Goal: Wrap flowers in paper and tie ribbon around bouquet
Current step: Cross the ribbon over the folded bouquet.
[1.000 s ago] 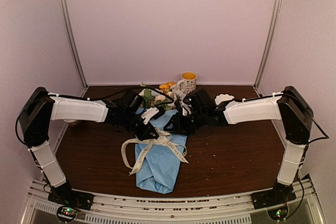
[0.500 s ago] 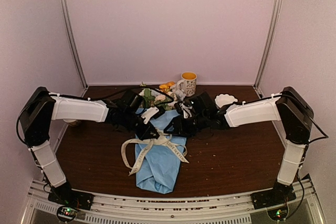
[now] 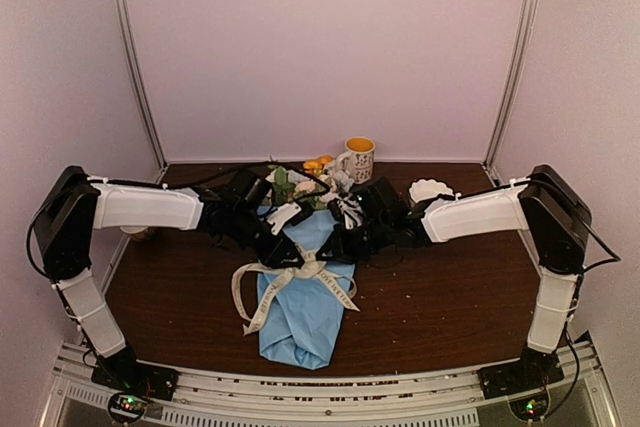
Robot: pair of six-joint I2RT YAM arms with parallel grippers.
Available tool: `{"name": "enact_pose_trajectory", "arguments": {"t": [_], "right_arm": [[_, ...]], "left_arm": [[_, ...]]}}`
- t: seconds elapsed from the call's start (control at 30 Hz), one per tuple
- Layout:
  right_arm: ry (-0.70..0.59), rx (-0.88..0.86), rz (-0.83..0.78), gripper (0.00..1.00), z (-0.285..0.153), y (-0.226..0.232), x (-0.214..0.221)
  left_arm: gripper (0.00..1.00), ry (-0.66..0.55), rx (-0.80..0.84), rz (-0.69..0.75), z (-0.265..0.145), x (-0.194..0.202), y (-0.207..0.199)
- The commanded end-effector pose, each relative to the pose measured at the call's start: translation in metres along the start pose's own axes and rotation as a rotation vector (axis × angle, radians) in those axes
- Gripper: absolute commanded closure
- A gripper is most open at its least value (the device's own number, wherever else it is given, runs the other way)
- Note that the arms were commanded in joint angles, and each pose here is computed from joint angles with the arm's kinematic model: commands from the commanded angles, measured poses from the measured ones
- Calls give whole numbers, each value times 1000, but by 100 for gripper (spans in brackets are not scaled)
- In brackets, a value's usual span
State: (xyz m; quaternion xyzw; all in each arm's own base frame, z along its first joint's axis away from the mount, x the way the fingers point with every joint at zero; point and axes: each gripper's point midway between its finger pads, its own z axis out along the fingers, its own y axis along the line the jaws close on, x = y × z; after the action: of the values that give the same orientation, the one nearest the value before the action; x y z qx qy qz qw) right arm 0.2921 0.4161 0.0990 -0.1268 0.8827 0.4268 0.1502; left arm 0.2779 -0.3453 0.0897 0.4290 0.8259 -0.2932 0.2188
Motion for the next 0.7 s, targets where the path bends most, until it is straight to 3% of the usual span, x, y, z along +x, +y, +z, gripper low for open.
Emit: {"name": "enact_pose_trajectory", "arguments": {"t": [0.0,0.13,0.37,0.57,0.63,0.67], "right_arm": [[-12,39,22,100,6,-10,-5],[-11,42,35,100,11,-13,-5],[-6,51,34,100,11,-17,-3],[-1,51,35,100,12,-17,-2],[-1,48,32,100,12,-16,-2],[-2,47,30,100,12,-15,-3]], "left_arm": [[60,-88,-9,52,-39,-35,-12],[52,-77,-85,79,-47,-35,-3],[52,33,-219,53,-26,-24,33],[47,53,-122,84,-11,-23,22],[53,67,-149,77,-7,-20,29],[66,71,-161,77,-6,-19,31]]}}
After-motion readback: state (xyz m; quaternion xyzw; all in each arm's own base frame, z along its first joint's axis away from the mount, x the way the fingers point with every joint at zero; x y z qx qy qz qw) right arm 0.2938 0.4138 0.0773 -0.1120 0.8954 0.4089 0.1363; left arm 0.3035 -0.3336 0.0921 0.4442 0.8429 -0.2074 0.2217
